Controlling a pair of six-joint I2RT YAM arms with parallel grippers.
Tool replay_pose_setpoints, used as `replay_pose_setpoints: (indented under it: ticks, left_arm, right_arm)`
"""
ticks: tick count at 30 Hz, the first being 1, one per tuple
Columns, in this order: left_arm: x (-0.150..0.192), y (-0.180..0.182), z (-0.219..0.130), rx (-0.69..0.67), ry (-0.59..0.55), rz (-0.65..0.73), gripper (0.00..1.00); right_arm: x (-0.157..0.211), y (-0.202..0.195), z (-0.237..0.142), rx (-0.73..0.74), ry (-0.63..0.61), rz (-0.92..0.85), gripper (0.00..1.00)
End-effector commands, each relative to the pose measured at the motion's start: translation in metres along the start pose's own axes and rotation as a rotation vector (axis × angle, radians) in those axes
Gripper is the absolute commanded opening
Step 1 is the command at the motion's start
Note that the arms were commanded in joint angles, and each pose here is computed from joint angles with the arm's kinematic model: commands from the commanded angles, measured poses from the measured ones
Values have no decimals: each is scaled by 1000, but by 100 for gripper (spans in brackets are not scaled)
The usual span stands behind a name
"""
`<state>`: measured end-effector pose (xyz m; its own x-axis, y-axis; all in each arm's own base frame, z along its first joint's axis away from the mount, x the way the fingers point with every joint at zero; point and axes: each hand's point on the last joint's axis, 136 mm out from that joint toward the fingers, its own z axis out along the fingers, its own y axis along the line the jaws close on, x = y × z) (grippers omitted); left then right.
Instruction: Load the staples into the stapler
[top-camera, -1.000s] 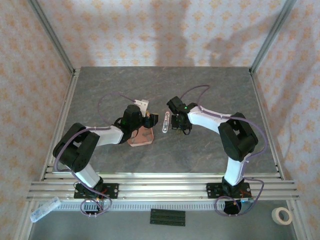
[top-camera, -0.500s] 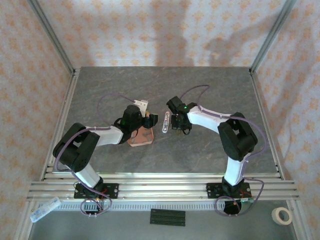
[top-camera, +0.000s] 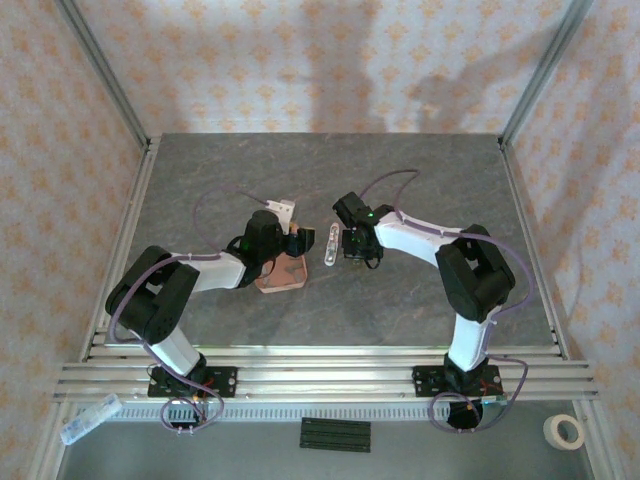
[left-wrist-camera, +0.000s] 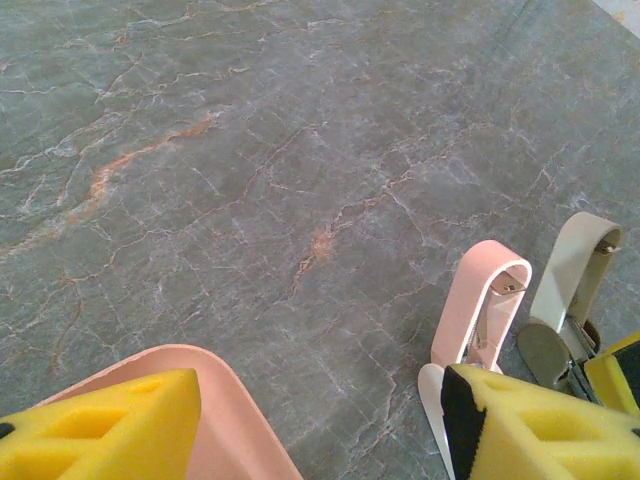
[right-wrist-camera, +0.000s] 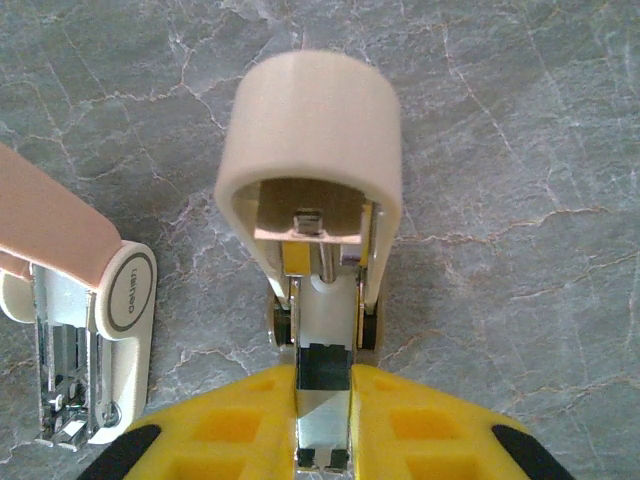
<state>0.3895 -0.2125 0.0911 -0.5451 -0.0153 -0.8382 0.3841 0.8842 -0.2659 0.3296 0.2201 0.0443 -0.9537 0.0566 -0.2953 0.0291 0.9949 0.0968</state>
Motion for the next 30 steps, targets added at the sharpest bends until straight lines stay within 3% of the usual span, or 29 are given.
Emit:
replay_pose_setpoints:
  ticks: [1, 17, 24, 30]
  left_arm:
    - [-3, 3, 0, 3, -22, -9, 66]
    - [-6, 0, 0, 20, -29, -9, 66]
    - [-28, -16, 1, 101, -58, 7, 66]
    - [-51, -37, 3, 192, -78, 54, 65]
  right_arm:
    - [-4, 4, -6, 0, -9, -2, 21]
    - [-21, 5, -33, -63, -97, 36, 24]
    - [-25, -4, -38, -315, -110, 239, 25]
    - [-13, -10, -31, -395, -41, 308, 27]
